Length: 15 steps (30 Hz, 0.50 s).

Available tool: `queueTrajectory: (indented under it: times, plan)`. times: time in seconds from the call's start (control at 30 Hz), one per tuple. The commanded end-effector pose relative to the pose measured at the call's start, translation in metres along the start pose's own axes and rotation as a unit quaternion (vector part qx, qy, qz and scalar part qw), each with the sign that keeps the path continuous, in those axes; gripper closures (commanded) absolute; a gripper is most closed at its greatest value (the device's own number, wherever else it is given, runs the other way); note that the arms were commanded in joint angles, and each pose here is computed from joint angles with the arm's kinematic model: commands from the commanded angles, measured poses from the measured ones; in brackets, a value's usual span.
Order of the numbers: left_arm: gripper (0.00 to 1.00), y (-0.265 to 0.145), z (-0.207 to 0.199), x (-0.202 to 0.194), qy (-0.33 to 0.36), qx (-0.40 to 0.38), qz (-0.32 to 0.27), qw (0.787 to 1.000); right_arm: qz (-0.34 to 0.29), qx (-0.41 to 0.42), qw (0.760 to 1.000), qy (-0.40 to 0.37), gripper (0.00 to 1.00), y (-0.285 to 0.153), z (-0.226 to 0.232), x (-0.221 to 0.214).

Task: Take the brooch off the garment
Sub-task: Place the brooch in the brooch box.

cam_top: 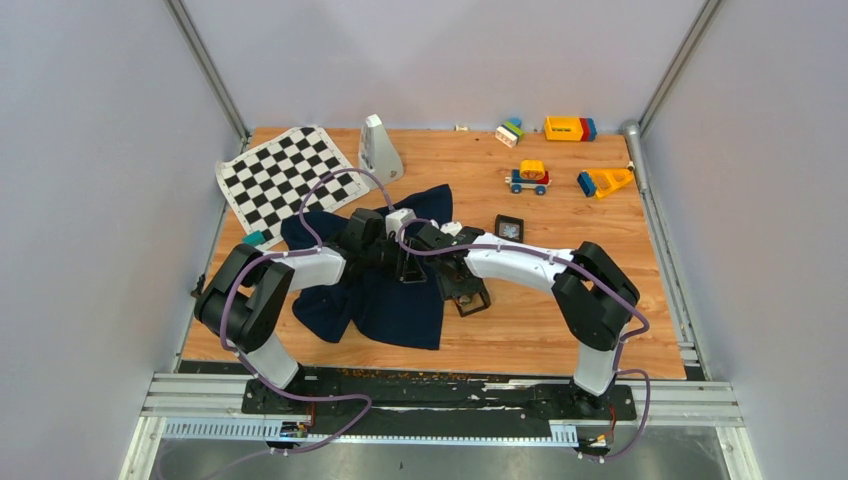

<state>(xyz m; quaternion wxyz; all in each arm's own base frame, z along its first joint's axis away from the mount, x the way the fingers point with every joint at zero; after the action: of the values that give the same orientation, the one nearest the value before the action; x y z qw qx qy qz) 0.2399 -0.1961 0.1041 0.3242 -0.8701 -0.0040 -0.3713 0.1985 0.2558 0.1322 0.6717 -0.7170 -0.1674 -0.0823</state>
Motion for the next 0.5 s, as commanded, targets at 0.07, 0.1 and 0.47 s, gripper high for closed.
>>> queueTrajectory:
  times: [0.07, 0.1, 0.47]
  plan:
    - [0.64, -0.001, -0.004, 0.013, 0.028, -0.005, -0.019, 0.999, -0.018, -0.047, 0.999, 0.001, 0.71, -0.003, 0.000, -0.001]
    - [0.64, -0.001, -0.004, 0.013, 0.028, -0.004, -0.018, 0.999, -0.020, -0.054, 0.998, -0.001, 0.70, -0.004, 0.001, -0.002]
    - [0.64, -0.001, -0.003, 0.012, 0.027, -0.003, -0.017, 0.999, -0.029, -0.019, 0.999, -0.021, 0.59, -0.020, 0.015, 0.000]
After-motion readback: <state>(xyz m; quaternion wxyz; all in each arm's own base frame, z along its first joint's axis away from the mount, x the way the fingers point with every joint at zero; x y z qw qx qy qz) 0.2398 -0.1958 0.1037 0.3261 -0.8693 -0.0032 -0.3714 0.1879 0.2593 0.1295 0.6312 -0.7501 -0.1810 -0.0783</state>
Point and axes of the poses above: each gripper's point midway between its finger pads, its own y axis out along the fingers, its own z axis along the line the jaws close on, x = y × z, the point moved 10 cm from there along -y, back along the fingers, and after that the axes turned 8 degrees about y, right-handed, at the moved point
